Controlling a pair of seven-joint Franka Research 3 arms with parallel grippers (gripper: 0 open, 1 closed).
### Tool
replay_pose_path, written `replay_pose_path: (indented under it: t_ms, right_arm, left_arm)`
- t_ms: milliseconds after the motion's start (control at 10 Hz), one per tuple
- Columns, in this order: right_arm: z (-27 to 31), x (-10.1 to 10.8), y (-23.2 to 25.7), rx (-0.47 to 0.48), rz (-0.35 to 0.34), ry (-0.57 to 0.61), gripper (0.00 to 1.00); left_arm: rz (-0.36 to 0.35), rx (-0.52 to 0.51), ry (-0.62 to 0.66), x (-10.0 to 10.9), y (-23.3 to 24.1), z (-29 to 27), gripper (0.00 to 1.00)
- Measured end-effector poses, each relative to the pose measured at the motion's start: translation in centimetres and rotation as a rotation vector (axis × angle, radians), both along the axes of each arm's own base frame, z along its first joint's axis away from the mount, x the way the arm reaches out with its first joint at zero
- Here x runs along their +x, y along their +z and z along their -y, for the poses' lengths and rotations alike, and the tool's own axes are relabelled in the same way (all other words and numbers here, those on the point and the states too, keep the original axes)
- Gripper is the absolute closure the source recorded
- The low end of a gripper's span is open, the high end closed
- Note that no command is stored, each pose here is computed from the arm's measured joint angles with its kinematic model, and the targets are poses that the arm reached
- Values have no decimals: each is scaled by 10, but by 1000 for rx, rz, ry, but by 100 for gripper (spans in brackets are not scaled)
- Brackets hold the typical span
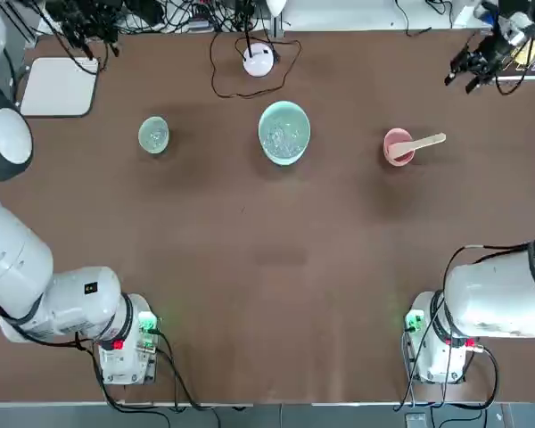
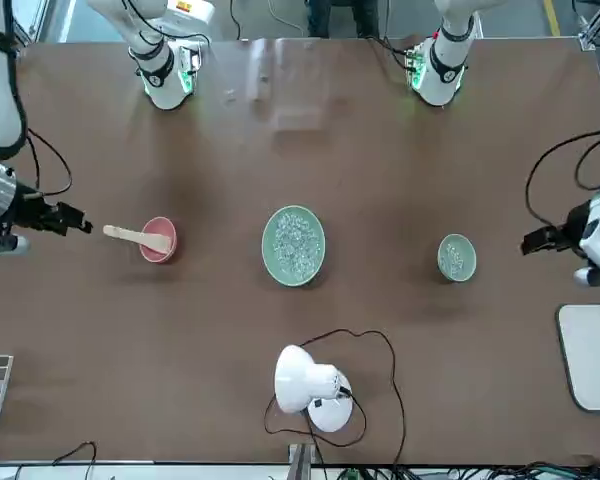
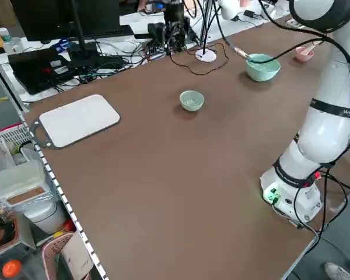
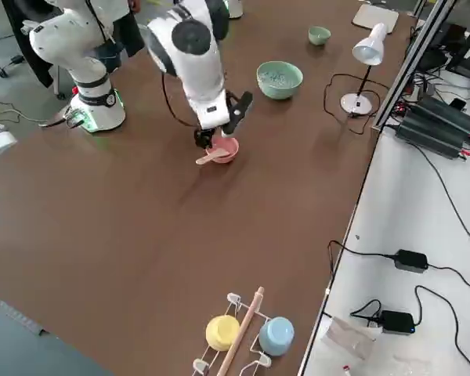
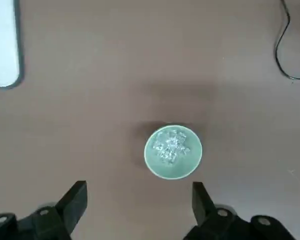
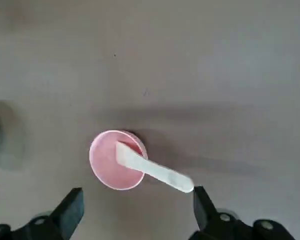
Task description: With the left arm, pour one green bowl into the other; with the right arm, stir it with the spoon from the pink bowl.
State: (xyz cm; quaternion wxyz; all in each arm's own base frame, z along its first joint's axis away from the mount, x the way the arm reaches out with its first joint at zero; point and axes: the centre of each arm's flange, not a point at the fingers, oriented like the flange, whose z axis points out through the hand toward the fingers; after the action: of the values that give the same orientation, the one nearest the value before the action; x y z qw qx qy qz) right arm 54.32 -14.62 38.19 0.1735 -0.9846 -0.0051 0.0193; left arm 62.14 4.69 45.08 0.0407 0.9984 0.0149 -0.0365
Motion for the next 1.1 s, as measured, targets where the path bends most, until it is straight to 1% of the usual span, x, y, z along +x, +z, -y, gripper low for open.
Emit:
replay_pose_path:
  t_ms: [200, 300, 500, 700, 800, 900, 1000, 1100]
  right_arm:
    - [30, -8, -48, 91, -7, 55, 3]
    - [41, -13, -72, 141, -25, 52, 3]
    - [60, -23, -121, 237, -50, 13, 5]
    - [66, -30, -158, 321, -115, 15, 7]
    - [72, -33, -165, 357, -135, 3, 7]
    - [79, -36, -166, 402, -137, -18, 8]
    - [82, -39, -165, 445, -126, -30, 9]
    - [81, -40, -165, 478, -118, -38, 9]
  left_arm:
    - [-11, -14, -51, -12, -45, 1, 9]
    - [-4, -22, -59, -19, -71, 1, 11]
    - [-14, -37, -100, -36, -128, 0, 14]
    - [9, -31, -105, -48, -175, 3, 14]
    - [11, -31, -107, -52, -191, 6, 15]
    - [1, -34, -108, -53, -203, 7, 15]
    - [-10, -38, -113, -54, -211, 8, 19]
    - [-19, -41, -125, -55, -218, 12, 24]
